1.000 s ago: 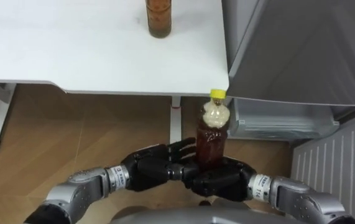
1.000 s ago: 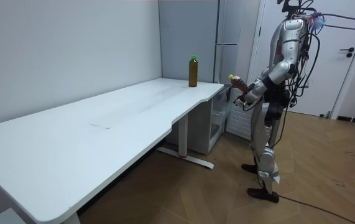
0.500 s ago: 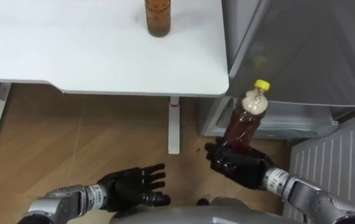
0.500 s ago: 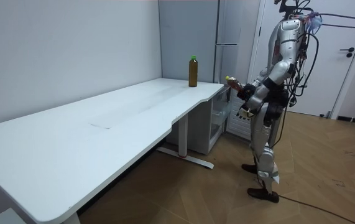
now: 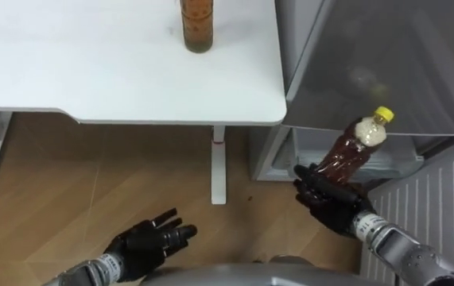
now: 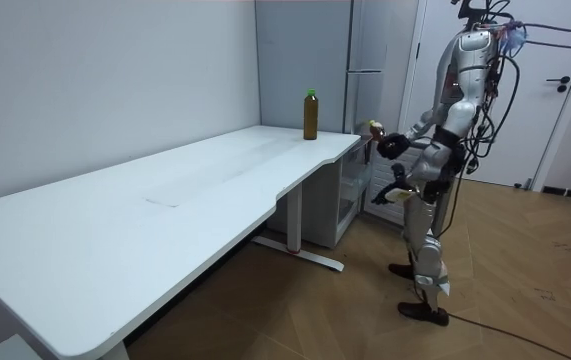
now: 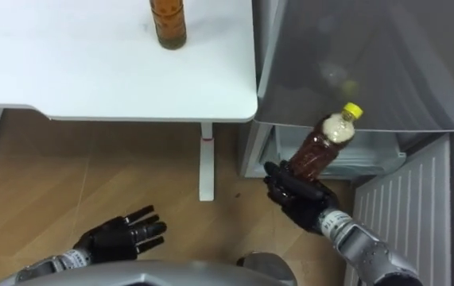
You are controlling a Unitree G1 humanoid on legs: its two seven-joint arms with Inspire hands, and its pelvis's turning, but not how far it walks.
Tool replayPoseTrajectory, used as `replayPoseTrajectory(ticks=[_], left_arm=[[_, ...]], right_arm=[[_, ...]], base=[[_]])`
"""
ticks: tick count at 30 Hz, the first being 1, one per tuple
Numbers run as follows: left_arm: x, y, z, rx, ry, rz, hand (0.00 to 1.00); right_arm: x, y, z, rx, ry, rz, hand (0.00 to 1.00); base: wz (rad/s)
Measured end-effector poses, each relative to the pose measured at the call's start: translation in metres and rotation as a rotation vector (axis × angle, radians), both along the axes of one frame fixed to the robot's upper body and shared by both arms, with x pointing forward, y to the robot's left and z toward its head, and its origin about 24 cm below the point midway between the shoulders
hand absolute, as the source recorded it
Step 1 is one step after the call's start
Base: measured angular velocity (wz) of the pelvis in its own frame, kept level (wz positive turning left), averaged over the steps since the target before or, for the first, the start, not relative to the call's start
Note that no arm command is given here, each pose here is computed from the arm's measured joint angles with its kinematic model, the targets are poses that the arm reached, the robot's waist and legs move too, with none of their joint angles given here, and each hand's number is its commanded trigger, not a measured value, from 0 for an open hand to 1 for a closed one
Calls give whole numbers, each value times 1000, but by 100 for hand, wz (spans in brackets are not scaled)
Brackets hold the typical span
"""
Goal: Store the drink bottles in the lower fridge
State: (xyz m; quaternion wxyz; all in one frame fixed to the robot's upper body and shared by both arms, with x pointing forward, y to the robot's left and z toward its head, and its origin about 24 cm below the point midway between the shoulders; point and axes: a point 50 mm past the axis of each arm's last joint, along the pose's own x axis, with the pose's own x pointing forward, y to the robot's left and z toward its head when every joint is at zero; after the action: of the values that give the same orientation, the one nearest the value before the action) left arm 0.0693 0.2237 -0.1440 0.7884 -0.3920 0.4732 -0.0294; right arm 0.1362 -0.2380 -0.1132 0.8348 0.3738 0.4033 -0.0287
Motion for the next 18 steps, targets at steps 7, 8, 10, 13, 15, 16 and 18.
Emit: replayPoseTrajectory(ticks=[7, 8, 10, 13, 15, 16, 18], left_arm=[[-30, 10, -7, 7, 106, 274, 0], [-34, 10, -8, 6, 120, 300, 0], [-37, 10, -9, 11, 143, 331, 0], [-39, 9, -11, 19, 178, 383, 0], [-35, 10, -12, 38, 190, 396, 0], [-32, 10, -12, 41, 194, 427, 0], [-24, 10, -12, 46, 193, 457, 0]], right_arm=[[-5, -21, -3, -39, 68, -234, 100], [-5, -23, -3, -35, 77, -268, 100], [-5, -25, -5, -34, 101, -300, 100], [-4, -27, -11, -41, 164, -356, 100], [0, -28, -12, -56, 200, -378, 100], [9, -27, -10, -62, 195, -385, 100], [24, -26, -6, -34, 172, -422, 100]], base=[[0], [-6], [-4], [5], [2], [0], [0]])
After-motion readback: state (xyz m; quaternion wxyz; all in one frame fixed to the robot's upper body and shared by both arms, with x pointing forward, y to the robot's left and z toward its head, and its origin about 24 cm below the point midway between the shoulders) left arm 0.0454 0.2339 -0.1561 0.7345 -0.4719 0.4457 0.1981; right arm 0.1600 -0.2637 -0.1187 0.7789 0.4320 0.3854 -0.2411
